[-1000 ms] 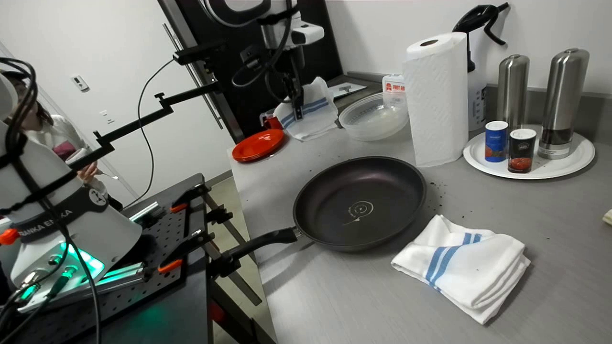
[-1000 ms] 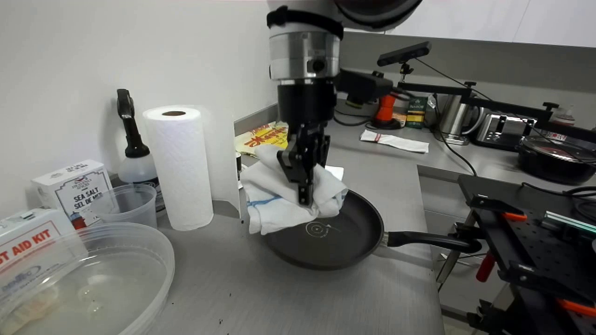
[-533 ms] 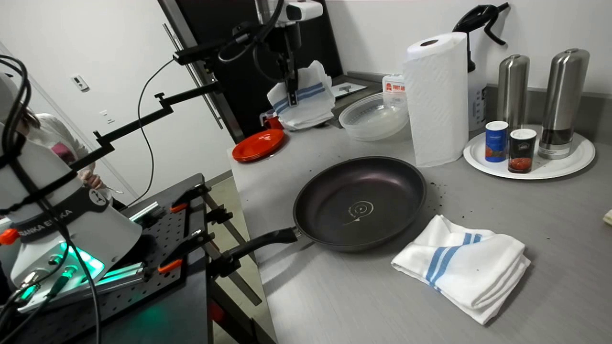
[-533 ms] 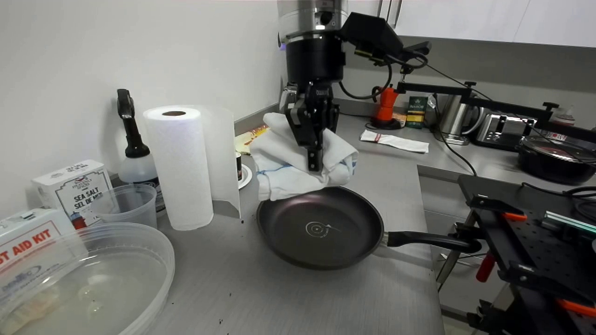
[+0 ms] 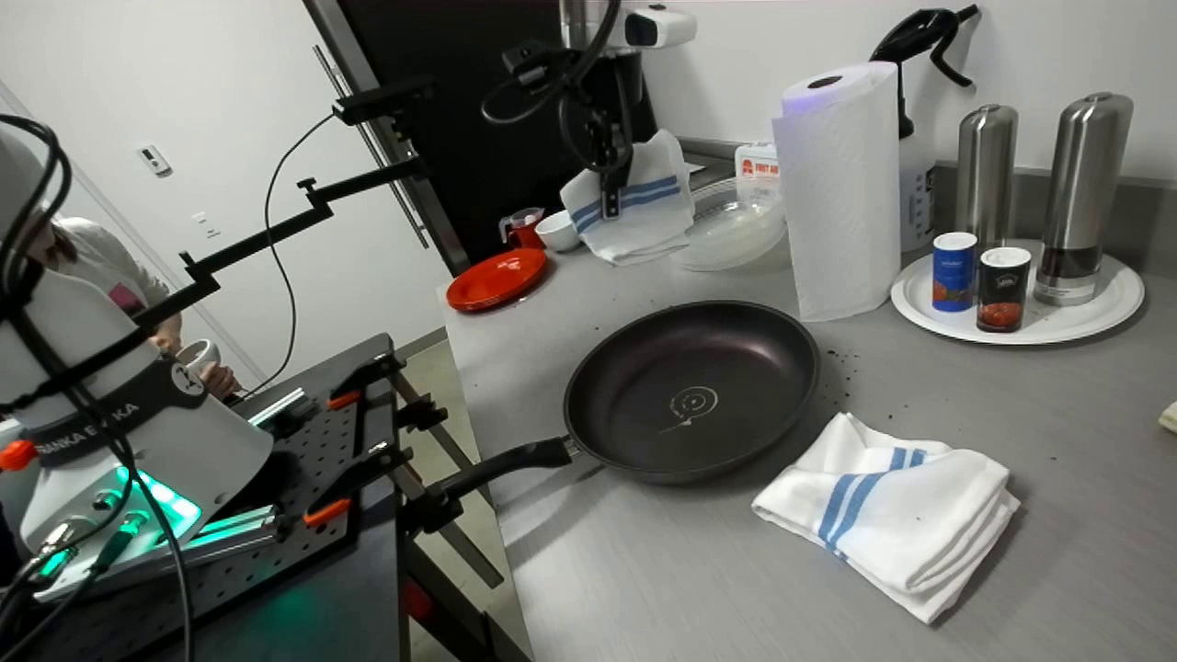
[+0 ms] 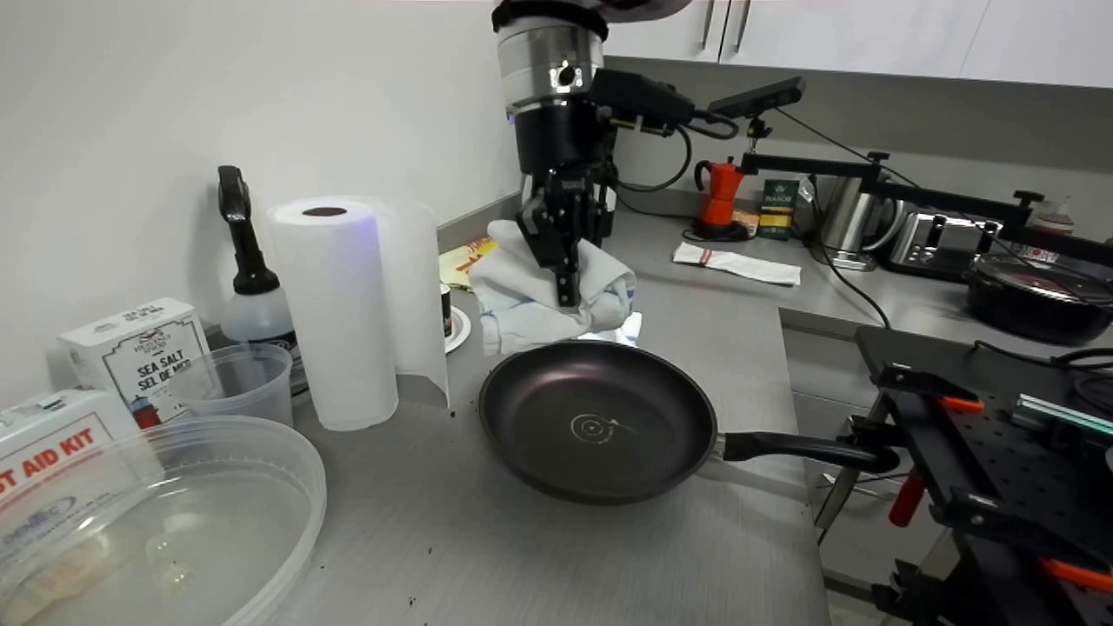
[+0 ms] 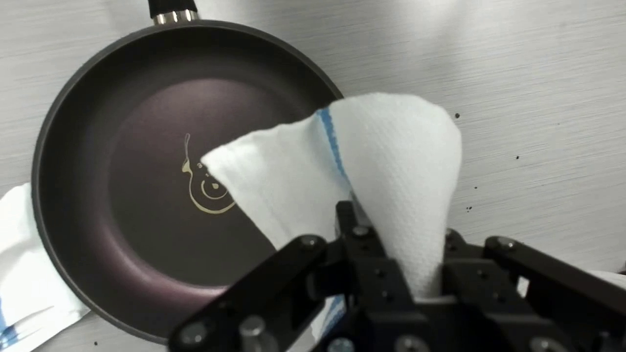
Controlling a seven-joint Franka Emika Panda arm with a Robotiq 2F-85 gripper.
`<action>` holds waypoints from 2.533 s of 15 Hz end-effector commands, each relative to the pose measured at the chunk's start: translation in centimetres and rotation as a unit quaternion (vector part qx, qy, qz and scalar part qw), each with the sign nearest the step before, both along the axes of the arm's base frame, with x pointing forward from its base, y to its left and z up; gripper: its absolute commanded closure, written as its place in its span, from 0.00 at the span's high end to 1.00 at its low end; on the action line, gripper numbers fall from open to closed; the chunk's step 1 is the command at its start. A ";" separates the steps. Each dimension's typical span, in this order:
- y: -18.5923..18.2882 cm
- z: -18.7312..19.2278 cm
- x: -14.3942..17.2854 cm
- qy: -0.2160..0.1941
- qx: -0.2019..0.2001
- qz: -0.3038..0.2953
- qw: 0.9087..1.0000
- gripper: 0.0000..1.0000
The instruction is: Pick up the towel on the left and use it to wipe the inside of the pan
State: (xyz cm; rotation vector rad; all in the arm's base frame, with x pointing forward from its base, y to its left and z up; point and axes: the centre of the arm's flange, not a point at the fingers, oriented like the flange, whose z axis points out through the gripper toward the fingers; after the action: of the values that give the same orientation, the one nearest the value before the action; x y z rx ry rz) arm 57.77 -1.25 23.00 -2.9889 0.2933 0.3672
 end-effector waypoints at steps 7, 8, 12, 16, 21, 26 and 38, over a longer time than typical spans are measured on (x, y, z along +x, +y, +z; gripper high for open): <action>-2.9 -7.0 4.0 0.042 0.008 -0.034 0.998 0.04; -3.1 -7.5 4.0 0.044 0.009 -0.040 0.998 0.04; -3.9 -9.3 3.5 0.049 0.022 -0.062 0.997 0.04; -3.9 -11.2 2.3 0.059 0.028 -0.076 0.995 0.04; -2.5 -13.5 1.4 0.076 0.044 -0.087 0.992 0.04; 0.3 -15.7 0.8 0.080 0.063 -0.084 0.991 0.04; -1.7 -19.1 0.3 0.069 0.036 -0.125 0.989 0.04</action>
State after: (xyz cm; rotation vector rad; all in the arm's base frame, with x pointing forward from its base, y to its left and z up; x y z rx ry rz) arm 58.01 -2.37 4.35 -2.8211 0.5828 0.5621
